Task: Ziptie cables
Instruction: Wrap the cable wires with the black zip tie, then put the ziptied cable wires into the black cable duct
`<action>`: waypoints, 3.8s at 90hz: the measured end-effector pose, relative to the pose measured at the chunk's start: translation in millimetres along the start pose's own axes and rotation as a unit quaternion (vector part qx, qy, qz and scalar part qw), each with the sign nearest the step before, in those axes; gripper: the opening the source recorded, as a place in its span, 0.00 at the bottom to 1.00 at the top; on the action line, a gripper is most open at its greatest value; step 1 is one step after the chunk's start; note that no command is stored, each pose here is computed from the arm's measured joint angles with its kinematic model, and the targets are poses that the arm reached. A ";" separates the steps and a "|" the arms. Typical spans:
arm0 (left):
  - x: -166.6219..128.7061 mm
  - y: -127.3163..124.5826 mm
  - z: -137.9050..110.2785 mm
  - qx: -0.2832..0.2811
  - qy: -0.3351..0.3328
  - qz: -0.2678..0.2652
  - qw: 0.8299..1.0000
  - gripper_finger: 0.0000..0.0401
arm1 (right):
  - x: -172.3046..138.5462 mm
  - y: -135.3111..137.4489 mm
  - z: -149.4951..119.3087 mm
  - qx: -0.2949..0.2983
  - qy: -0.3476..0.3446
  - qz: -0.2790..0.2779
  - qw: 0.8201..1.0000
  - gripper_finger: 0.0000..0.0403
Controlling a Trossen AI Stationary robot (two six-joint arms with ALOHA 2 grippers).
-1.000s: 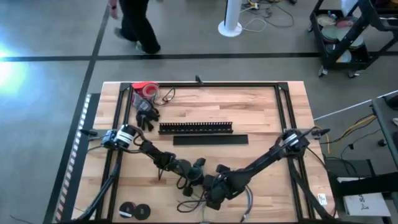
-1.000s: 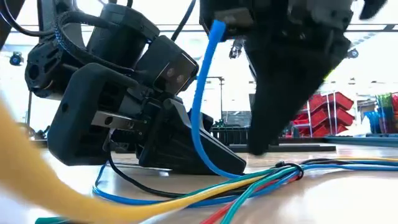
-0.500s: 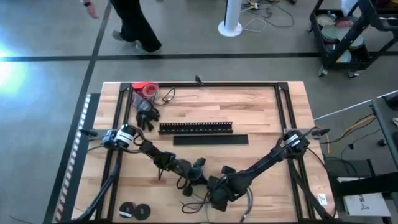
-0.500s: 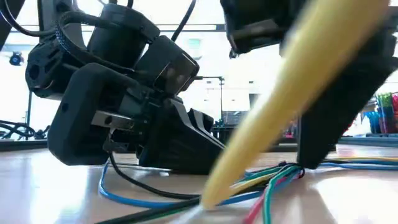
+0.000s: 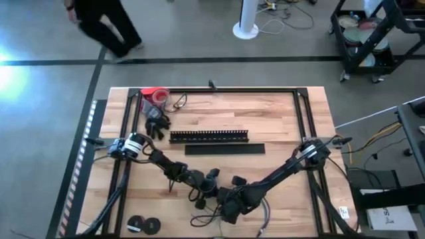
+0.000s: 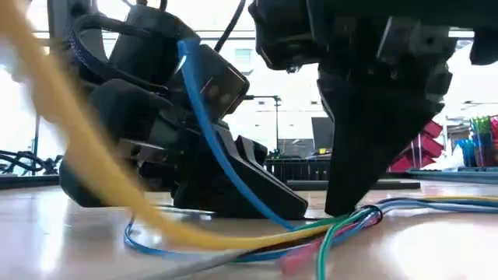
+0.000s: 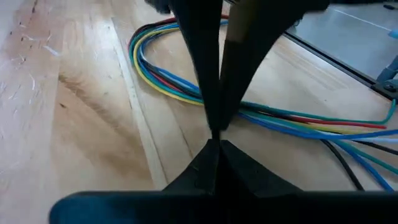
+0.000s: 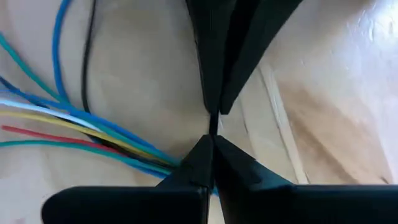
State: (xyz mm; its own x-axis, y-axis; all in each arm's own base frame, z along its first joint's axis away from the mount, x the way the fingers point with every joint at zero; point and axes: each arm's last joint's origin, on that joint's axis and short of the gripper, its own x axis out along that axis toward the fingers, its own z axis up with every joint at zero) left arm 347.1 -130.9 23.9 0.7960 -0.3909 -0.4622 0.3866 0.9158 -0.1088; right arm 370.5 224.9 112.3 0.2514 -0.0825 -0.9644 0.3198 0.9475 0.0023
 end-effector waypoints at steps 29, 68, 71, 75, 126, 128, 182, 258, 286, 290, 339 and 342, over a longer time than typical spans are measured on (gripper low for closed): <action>0.1 -0.4 0.2 0.002 -0.001 0.000 1.000 0.00 | -4.7 2.0 -9.3 -0.001 0.035 0.001 0.999 0.00; 0.1 -0.4 0.2 0.003 -0.001 0.000 1.000 0.00 | -7.6 1.7 -13.8 0.010 0.069 0.010 0.997 0.00; 0.1 -0.4 0.2 0.003 -0.001 0.000 1.000 0.00 | -7.7 1.8 -14.7 0.011 0.071 0.009 0.997 0.00; 0.1 -0.4 0.2 0.003 -0.001 0.000 1.000 0.00 | -8.0 2.3 -15.9 0.011 0.072 0.007 0.997 0.00; -12.7 -3.7 23.5 -0.026 0.013 -0.004 1.000 0.00 | -66.8 16.0 -25.8 -0.045 -0.041 0.008 0.998 0.22; -14.2 -4.1 26.9 -0.026 0.011 -0.005 1.000 0.00 | -70.7 17.8 -28.8 -0.050 -0.049 0.008 0.997 0.25; -77.2 -12.7 114.6 -0.189 -0.057 0.060 0.978 0.34 | -93.4 80.3 -189.4 -0.346 -0.023 0.057 0.936 0.41; -55.3 -109.4 87.4 -0.165 -0.141 0.046 0.975 0.28 | -58.2 67.2 -142.6 -0.336 0.036 0.032 0.941 0.40; -24.8 -104.9 58.5 -0.129 -0.146 0.055 0.979 0.25 | -42.0 62.5 -137.1 -0.376 0.079 0.039 0.922 0.31; -22.1 -105.3 59.1 -0.127 -0.146 0.055 0.980 0.25 | -39.2 62.1 -135.2 -0.383 0.083 0.041 0.919 0.28; -148.6 -120.7 161.5 -0.051 -0.166 0.017 0.985 0.26 | -135.5 47.6 -19.9 -0.347 -0.146 0.023 0.926 0.02; -161.5 -122.9 166.5 -0.041 -0.183 0.014 0.982 0.26 | -148.6 43.5 -7.8 -0.344 -0.177 0.011 0.922 0.01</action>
State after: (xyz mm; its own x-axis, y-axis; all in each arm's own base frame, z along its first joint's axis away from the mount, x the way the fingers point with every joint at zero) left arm 248.6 -195.6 258.5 0.9255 -0.3588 -0.1210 0.3354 0.9252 -0.1776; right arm 340.0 280.8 253.6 0.5726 -0.0418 -0.8188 -0.3134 0.9117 -0.2657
